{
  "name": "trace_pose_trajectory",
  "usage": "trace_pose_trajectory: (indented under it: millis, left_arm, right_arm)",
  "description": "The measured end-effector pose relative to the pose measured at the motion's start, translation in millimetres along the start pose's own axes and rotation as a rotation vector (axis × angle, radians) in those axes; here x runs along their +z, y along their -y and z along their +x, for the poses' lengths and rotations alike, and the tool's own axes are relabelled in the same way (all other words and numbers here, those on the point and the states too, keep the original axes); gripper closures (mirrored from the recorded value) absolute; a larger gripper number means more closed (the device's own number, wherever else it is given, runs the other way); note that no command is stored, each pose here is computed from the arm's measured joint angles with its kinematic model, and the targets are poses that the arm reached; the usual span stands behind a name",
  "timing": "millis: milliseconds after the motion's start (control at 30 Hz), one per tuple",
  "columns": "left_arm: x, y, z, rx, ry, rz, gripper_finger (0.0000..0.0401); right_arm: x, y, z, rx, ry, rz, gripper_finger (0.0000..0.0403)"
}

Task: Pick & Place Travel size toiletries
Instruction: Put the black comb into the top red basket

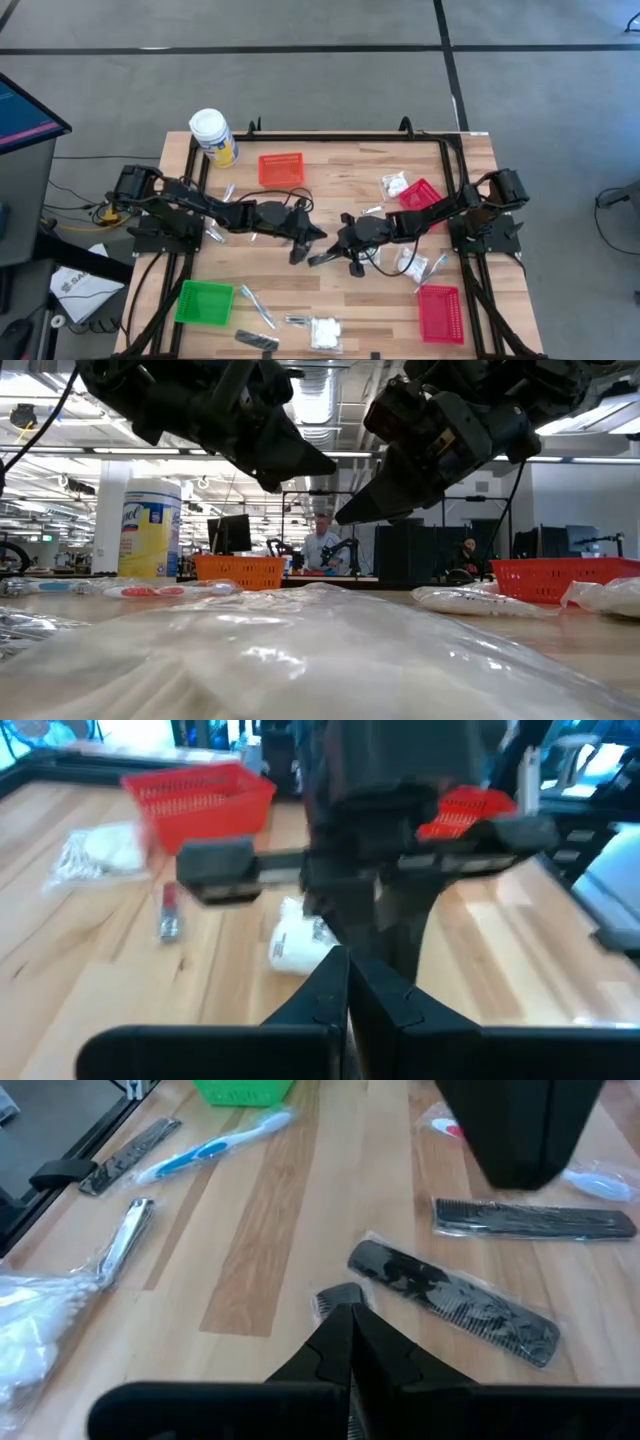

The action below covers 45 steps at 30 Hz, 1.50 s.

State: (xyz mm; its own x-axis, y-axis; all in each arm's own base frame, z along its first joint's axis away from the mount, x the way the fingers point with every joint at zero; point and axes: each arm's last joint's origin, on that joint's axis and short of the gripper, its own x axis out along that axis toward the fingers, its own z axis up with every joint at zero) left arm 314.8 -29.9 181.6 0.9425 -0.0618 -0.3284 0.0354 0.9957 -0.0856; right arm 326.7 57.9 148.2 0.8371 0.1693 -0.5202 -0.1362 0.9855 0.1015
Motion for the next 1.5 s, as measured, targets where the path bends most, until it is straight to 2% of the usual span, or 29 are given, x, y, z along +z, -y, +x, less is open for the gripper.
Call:
trace_pose_trajectory:
  millis: [1233, 1500]
  left_arm:
    - [4.3, 0.4, -0.2, -0.004, 0.042, -0.010, 0.0398]
    - [4.9, 0.5, -0.3, -0.005, 0.048, -0.010, 0.0398]
  right_arm:
    - [0.5, 5.0, -0.1, -0.011, 0.001, 0.018, 0.0403]
    - [-4.8, 5.1, -0.3, -0.016, -0.053, 0.036, 0.0403]
